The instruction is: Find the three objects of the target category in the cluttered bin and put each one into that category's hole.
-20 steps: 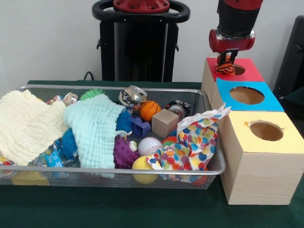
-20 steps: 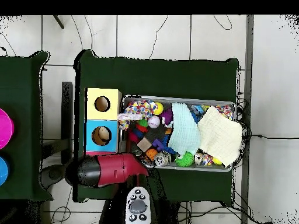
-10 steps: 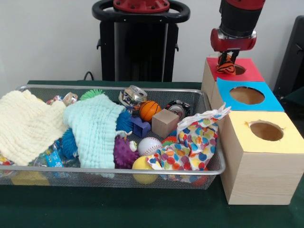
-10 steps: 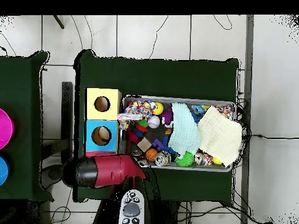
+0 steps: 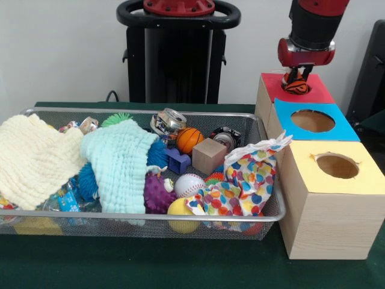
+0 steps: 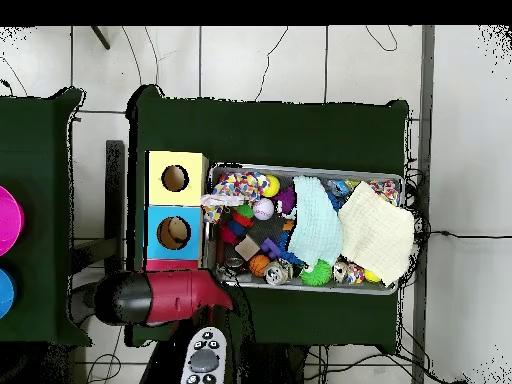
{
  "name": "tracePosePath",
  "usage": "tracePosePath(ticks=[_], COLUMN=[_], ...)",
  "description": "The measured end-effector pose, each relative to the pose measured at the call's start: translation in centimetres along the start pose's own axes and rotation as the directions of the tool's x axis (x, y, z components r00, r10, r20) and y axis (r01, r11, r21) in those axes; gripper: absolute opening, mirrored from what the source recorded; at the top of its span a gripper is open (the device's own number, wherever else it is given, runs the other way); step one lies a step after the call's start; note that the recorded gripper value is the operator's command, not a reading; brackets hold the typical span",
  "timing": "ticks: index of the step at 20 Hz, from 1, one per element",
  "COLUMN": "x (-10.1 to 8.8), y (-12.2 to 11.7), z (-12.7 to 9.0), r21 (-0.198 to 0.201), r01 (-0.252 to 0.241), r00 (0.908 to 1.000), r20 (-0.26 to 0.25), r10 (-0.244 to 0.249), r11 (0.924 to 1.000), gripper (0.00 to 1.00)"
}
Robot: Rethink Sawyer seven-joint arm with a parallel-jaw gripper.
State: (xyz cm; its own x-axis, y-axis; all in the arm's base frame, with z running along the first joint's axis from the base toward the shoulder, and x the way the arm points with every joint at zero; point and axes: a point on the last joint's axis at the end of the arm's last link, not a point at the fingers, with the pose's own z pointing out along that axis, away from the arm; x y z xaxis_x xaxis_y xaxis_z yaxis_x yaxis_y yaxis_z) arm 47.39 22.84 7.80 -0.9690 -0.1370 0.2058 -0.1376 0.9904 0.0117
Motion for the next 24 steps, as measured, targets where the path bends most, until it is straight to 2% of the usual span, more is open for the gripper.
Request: tracePosePath(ticks=[4, 14, 24], x=[-0.3, -0.8, -0.6], y=[1.1, 0.7, 0.6], z=[0.5, 2.0, 3.4], r21=[-0.002, -0.008, -0.003], r01=[0.003, -0.034, -0.04], r00=[1.0, 0.9994, 0.9988], r20=[-0.003, -0.01, -0.027], r10=[-0.003, 0.034, 0.04], r11=[1.0, 0.9994, 0.9992], gripper=[0.0, 0.0, 0.0])
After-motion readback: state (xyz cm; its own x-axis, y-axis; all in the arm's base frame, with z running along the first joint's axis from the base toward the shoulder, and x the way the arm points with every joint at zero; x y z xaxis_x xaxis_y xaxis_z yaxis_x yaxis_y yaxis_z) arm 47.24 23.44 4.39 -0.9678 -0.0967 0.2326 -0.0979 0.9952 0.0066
